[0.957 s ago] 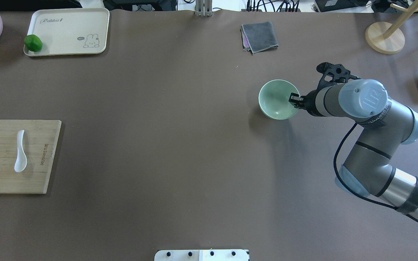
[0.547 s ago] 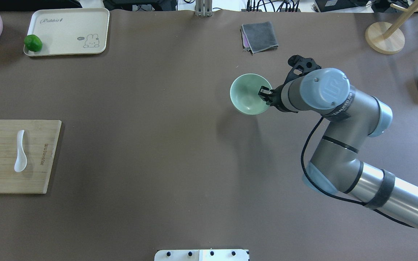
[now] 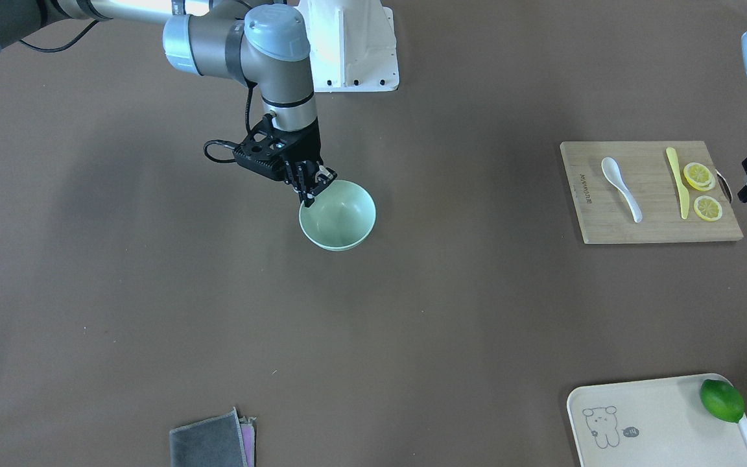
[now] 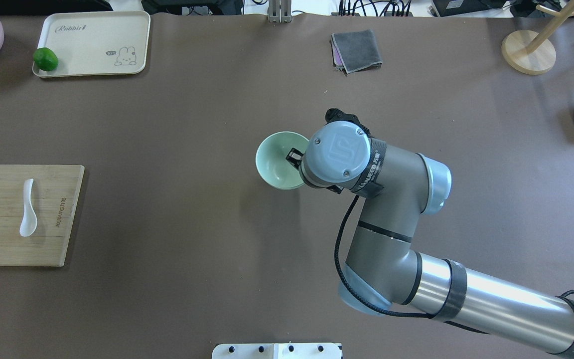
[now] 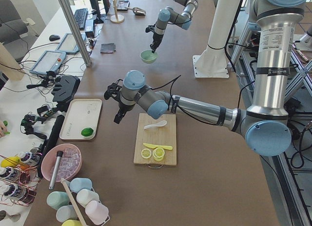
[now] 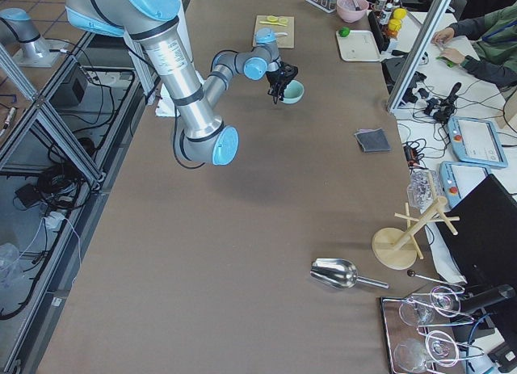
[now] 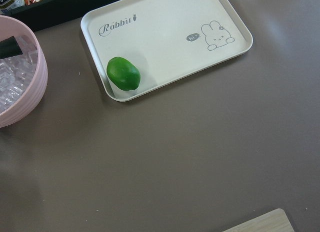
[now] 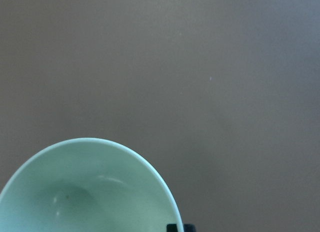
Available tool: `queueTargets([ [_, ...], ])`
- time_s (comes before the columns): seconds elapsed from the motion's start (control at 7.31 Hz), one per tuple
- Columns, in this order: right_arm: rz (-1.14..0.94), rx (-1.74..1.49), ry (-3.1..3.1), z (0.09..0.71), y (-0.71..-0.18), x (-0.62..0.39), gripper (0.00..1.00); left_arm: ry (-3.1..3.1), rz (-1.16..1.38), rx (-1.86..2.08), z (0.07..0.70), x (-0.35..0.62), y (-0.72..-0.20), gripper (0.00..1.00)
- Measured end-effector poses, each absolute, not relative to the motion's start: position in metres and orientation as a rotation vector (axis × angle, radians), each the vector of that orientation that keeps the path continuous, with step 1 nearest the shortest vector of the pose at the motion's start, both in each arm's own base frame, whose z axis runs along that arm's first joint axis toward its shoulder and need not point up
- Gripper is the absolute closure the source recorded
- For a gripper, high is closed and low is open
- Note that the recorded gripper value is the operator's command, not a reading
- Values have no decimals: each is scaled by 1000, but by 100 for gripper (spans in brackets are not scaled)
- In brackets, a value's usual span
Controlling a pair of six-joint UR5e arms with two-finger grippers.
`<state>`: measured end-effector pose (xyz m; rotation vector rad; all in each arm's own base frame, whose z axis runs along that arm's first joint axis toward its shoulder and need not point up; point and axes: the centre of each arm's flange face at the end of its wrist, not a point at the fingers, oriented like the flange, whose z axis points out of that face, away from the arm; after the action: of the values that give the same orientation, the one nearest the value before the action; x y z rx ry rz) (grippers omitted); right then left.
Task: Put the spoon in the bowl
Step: 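Drag the pale green bowl with the right gripper toward the table center, then release the bowl and withdraw the right gripper away from it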
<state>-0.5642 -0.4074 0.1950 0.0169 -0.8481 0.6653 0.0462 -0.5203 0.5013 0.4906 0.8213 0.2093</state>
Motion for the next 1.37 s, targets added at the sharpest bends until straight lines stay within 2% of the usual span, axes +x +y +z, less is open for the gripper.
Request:
queueTargets([
  [0.14, 670, 18, -836, 191, -404, -578, 18, 822, 212, 490, 501, 48, -520, 2],
  [0.27, 674, 28, -821, 193, -404, -586, 0, 822, 214, 489, 501, 49, -520, 2],
  [0.55, 666, 76, -810, 194, -413, -583, 0, 824, 212, 487, 501, 49, -520, 2],
  [0.82, 598, 104, -814, 193, -459, -534, 0, 863, 91, 431, 502, 55, -515, 2],
  [1.09, 464, 102, -812, 223, -509, -451, 0, 961, -74, 339, 522, 91, -477, 2],
  [1.37, 325, 112, -809, 278, -545, -329, 0, 985, -200, 258, 546, 135, -437, 3],
])
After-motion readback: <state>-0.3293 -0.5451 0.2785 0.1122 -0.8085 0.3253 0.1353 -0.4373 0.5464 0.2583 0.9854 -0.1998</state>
